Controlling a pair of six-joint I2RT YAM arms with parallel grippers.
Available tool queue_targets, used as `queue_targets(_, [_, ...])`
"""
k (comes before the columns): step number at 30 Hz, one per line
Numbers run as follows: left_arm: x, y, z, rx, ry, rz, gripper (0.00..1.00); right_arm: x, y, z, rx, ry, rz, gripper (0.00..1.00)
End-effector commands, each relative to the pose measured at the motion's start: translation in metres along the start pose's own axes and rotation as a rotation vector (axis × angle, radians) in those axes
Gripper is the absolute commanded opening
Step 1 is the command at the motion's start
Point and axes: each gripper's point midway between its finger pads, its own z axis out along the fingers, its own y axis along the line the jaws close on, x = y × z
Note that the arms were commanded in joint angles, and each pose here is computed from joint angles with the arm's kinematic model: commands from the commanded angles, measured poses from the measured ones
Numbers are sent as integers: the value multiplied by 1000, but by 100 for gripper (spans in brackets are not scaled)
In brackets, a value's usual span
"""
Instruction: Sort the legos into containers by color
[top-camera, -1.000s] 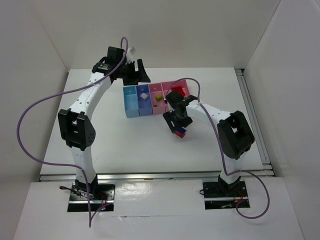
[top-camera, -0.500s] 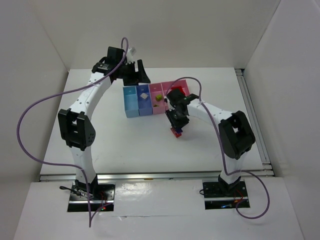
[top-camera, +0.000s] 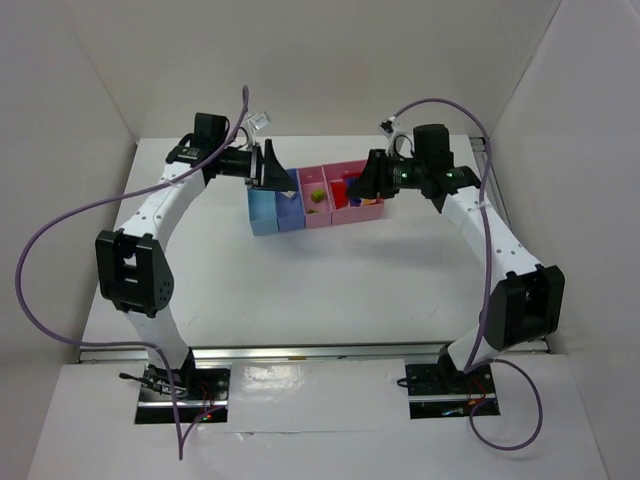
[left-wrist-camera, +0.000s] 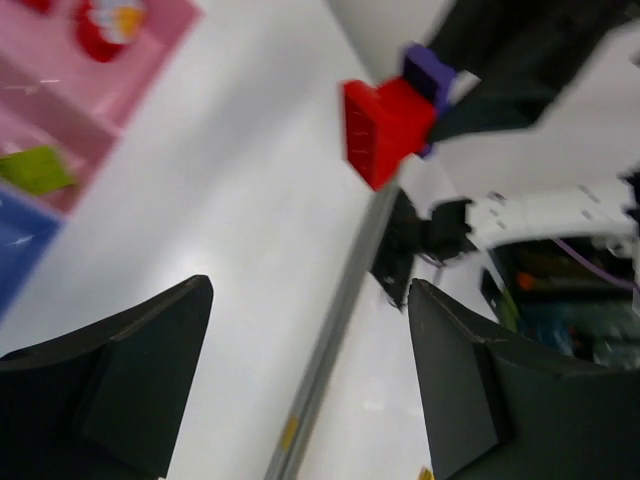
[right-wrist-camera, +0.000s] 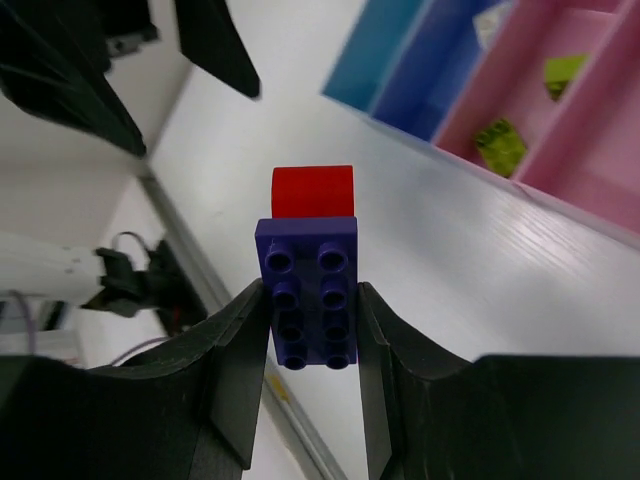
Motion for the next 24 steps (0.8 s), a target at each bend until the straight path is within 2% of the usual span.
queue_targets(1, [4,-78,-2,309,24,195,90,-15,57,-12,-325,-41,3,19])
queue_targets(5, [10,-109,18,388,57,264,90,-23,70,-17,-432,-71,10,19])
queue_targets(14, [6,-112,33,408,62,255,92,-28,83,-23,-499,-79,2,19])
queue_targets(19, [4,-118,39,435,68,279,78,-26,82,-22,-499,-76,13,19])
queue_targets(20, [7,-116,40,434,74,252,68,-23,79,-21,-497,-70,23,19])
queue_targets(21, [6,-118,39,445,73,258,64,-23,79,-21,-497,-69,23,19])
queue_targets(24, [3,-124,37,478,74,260,59,-21,78,-19,-497,-66,33,19])
